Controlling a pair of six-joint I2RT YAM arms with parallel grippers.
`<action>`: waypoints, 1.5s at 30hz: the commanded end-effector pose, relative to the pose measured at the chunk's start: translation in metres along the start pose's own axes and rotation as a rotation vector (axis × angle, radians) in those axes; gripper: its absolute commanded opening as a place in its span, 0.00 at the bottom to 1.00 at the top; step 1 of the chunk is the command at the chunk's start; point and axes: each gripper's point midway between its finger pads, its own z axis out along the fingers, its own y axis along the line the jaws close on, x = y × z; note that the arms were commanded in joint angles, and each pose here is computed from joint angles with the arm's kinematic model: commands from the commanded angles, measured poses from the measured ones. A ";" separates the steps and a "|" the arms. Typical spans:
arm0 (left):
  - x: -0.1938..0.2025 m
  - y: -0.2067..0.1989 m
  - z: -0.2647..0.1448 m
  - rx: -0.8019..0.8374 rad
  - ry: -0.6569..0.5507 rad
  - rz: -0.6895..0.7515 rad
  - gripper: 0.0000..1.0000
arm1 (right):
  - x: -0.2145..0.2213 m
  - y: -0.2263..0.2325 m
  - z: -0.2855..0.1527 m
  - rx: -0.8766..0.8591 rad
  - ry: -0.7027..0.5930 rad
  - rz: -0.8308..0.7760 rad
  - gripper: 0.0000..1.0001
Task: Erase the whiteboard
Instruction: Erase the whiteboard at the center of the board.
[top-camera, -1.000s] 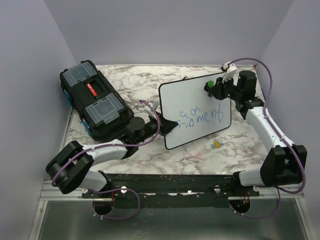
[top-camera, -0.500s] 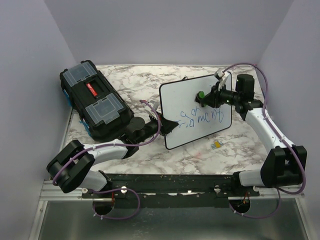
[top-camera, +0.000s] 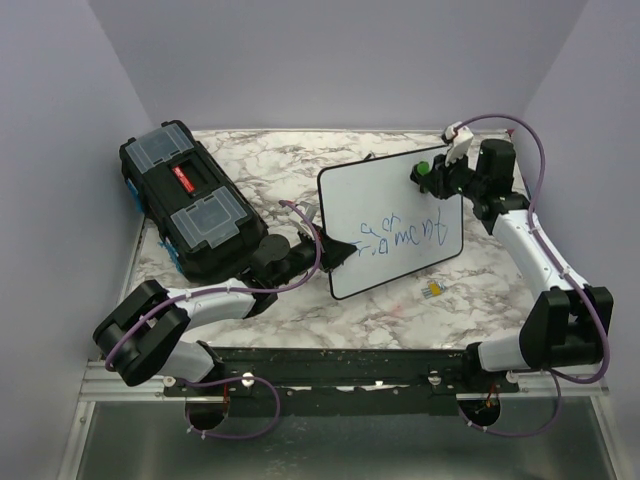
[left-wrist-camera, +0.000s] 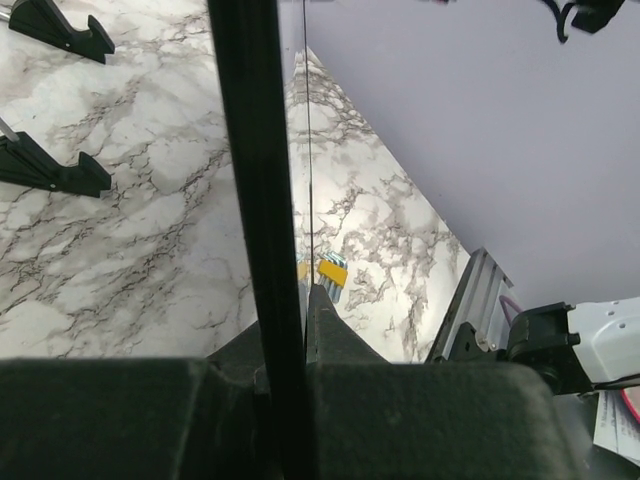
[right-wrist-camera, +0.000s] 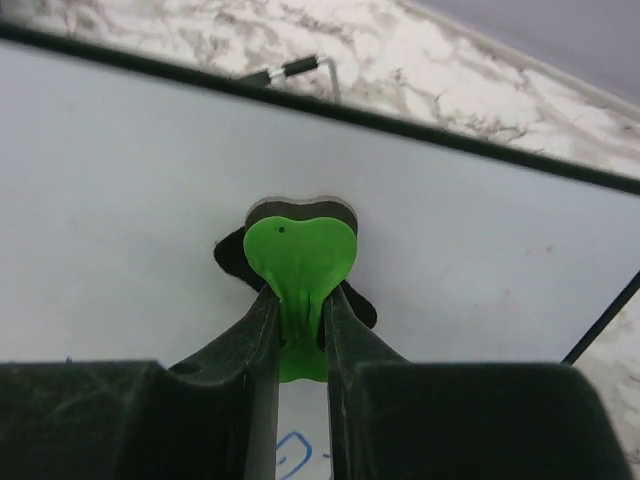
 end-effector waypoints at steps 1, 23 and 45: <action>-0.023 -0.044 -0.002 0.177 -0.070 0.093 0.00 | 0.064 0.040 -0.015 -0.226 0.166 -0.050 0.00; -0.020 -0.039 -0.006 0.163 -0.070 0.095 0.00 | 0.010 -0.027 0.005 0.105 0.023 0.091 0.01; -0.022 -0.039 -0.005 0.157 -0.080 0.096 0.00 | 0.032 0.053 -0.011 -0.311 0.026 0.118 0.01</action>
